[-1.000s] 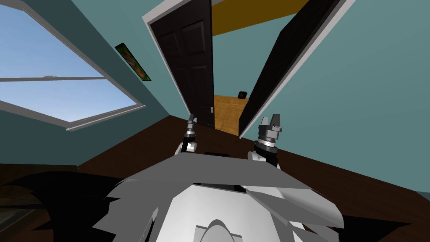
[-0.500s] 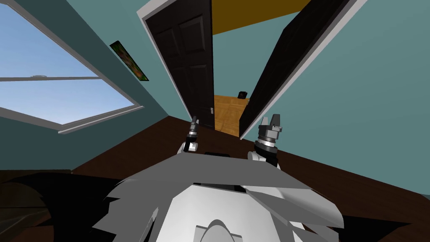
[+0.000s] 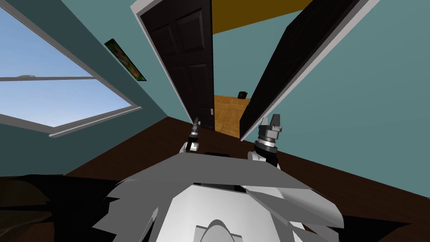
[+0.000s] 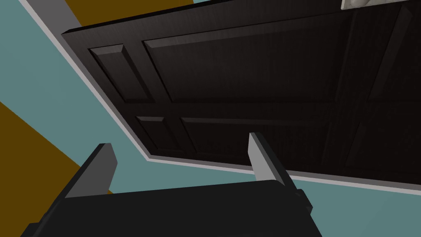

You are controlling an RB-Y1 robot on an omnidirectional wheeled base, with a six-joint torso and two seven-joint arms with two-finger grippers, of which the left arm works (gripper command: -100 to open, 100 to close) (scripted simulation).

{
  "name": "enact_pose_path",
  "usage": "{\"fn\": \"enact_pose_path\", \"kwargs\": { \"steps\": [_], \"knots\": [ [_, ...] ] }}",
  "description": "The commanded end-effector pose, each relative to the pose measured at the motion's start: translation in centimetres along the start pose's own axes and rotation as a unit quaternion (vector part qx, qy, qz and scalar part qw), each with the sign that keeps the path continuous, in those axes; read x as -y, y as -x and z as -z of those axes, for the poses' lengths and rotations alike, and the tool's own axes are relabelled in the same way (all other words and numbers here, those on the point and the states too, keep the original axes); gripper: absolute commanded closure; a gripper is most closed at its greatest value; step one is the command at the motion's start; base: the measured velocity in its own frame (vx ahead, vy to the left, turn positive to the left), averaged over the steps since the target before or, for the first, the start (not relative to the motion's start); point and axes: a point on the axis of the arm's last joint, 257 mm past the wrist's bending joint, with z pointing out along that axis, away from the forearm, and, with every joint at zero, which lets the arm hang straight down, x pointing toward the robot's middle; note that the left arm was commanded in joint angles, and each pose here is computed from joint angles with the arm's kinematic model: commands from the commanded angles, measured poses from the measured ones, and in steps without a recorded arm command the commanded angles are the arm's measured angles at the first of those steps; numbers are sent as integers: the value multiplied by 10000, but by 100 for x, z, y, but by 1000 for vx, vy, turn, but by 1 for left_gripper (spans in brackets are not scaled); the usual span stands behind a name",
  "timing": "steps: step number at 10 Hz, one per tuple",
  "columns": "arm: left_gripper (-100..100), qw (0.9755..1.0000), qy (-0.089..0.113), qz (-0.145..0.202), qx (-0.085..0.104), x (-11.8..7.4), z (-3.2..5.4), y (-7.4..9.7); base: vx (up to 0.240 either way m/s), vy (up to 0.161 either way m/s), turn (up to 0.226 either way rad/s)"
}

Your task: Push the door open

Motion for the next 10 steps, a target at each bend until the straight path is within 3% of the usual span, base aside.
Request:
{"fn": "enact_pose_path", "kwargs": {
  "steps": [1,10],
  "knots": [
    [-100,9999,87,37,-52,-125,-12,-52,106,31,-10],
    [-100,9975,608,215,-290,-750,67,-271,88,26,-11]
  ]
}}
